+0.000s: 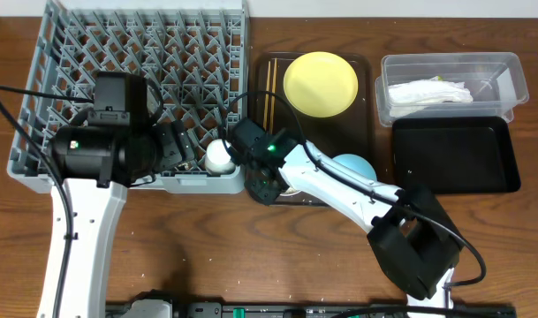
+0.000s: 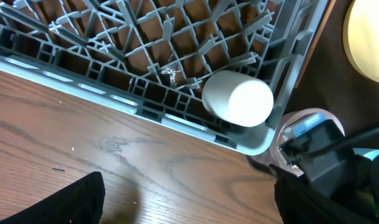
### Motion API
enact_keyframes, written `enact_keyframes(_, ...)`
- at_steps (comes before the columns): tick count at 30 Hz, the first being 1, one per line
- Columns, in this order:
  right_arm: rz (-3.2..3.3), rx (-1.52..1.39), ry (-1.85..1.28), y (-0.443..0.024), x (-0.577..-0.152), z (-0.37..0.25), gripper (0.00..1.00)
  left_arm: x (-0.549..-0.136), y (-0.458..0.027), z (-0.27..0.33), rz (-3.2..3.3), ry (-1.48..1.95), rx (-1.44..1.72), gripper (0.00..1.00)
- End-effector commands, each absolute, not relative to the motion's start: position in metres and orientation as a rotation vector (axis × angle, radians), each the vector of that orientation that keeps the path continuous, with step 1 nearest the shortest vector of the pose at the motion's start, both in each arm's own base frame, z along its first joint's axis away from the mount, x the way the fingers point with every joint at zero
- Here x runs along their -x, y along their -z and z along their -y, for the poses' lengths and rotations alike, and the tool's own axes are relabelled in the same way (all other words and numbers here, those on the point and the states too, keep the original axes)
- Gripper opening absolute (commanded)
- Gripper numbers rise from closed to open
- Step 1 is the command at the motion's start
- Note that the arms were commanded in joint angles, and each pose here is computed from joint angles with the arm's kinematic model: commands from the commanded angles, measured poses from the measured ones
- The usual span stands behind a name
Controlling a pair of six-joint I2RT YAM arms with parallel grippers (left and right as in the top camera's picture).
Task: Sort waste into correct bins and load items into the dishwasher
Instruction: 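Move the right gripper down toward the white rice bowl, then grasp the rim of the white rice bowl with the right gripper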
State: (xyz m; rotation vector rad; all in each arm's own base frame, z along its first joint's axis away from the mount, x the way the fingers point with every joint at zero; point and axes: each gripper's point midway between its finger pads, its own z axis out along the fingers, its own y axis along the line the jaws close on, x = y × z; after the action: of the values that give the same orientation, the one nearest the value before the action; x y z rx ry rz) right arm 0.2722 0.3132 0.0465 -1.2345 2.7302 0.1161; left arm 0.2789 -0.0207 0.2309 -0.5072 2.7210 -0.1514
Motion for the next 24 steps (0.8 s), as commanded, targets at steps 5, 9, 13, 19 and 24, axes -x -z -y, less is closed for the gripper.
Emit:
enact_keyframes(5, -2.661, 1.443, -0.12, -0.046, -0.256, -0.322, 0.41, -0.281, -0.225, 0.016, -2.739, 0.12, 0.532, 0.89)
enact_keyframes(9, -2.656, 1.463, -0.109, -0.046, -0.256, -0.32, 0.42, -0.282, -0.225, 0.016, -2.739, 0.12, 0.531, 0.89)
enact_keyframes(13, -2.642, 1.48, -0.089, -0.046, -0.258, -0.318, 0.42, -0.281, -0.225, 0.016, -2.739, 0.12, 0.532, 0.89)
enact_keyframes(19, -2.629, 1.49, 0.027, -0.045, -0.265, -0.305, 0.41, -0.282, -0.225, 0.016, -2.739, 0.119, 0.52, 0.89)
enact_keyframes(24, -2.624, 1.487, 0.026, -0.038, -0.268, -0.308, 0.38, -0.283, -0.225, 0.016, -2.734, 0.121, 0.52, 0.89)
